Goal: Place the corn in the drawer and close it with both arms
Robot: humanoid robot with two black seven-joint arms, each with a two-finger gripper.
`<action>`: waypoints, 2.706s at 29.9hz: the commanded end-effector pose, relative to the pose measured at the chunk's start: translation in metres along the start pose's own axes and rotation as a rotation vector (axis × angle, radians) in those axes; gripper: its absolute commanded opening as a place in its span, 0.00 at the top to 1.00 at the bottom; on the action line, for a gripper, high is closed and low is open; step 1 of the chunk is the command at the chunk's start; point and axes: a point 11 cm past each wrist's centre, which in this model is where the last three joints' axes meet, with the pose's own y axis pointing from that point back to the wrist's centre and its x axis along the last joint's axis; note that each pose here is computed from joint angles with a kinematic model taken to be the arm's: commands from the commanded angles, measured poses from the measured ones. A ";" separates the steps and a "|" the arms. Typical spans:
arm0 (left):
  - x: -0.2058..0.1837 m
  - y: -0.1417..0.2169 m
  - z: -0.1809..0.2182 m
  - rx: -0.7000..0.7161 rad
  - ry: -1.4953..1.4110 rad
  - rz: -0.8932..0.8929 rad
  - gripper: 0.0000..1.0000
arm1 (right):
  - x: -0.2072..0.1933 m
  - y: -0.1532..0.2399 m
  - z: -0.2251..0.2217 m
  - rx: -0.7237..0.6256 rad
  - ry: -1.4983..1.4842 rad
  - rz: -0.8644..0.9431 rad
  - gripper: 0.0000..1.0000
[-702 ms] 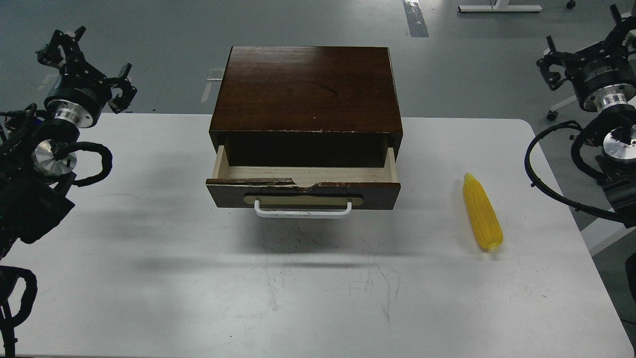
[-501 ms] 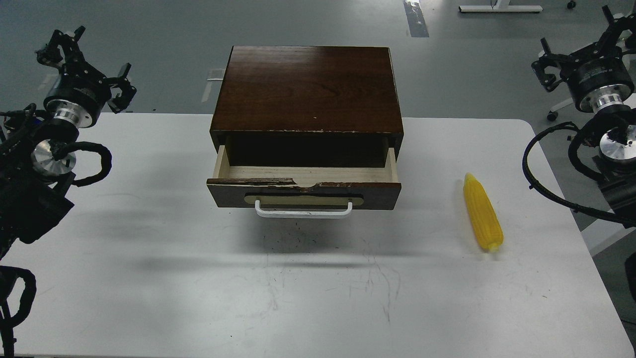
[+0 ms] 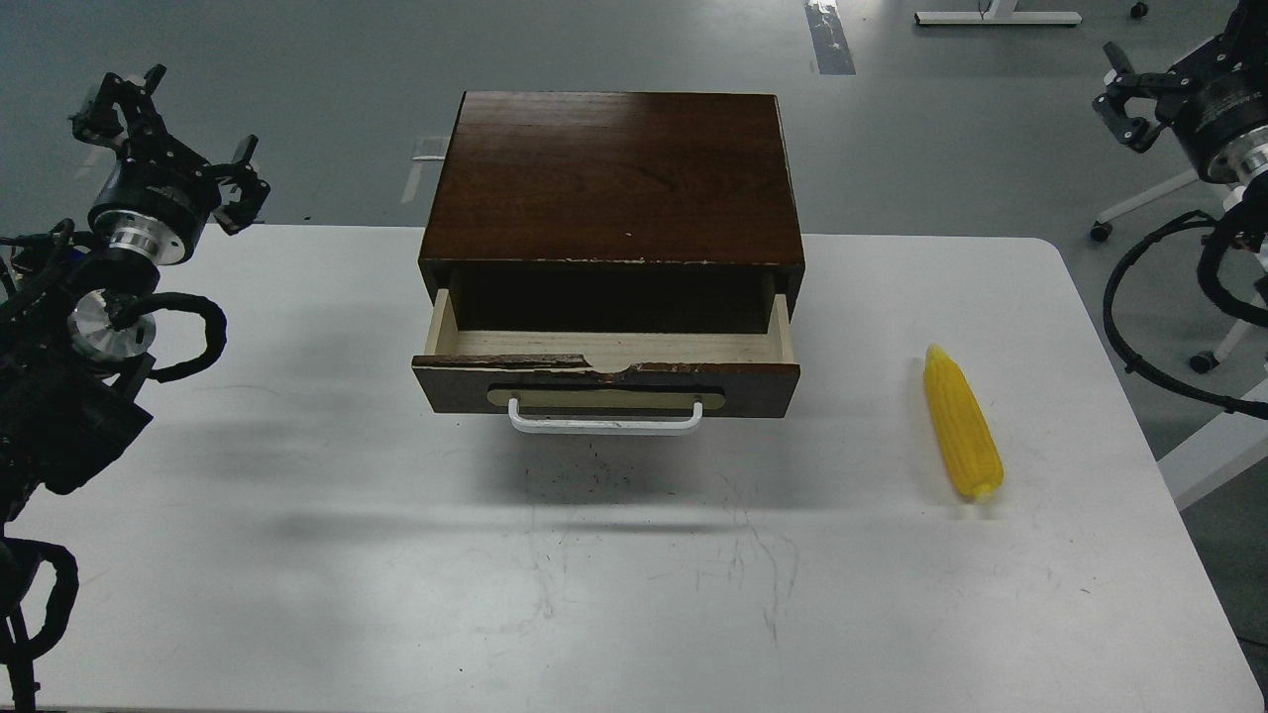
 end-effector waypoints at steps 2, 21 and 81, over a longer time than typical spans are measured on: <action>0.003 0.002 -0.001 0.028 -0.025 0.000 0.02 | -0.011 0.000 -0.042 -0.059 0.255 -0.072 0.00; -0.003 -0.002 0.002 0.031 -0.068 -0.024 0.02 | -0.061 0.042 0.021 -0.612 1.278 -0.494 0.00; 0.021 0.006 0.040 0.035 -0.215 -0.005 0.03 | -0.054 0.039 0.079 -0.571 1.585 -0.536 1.00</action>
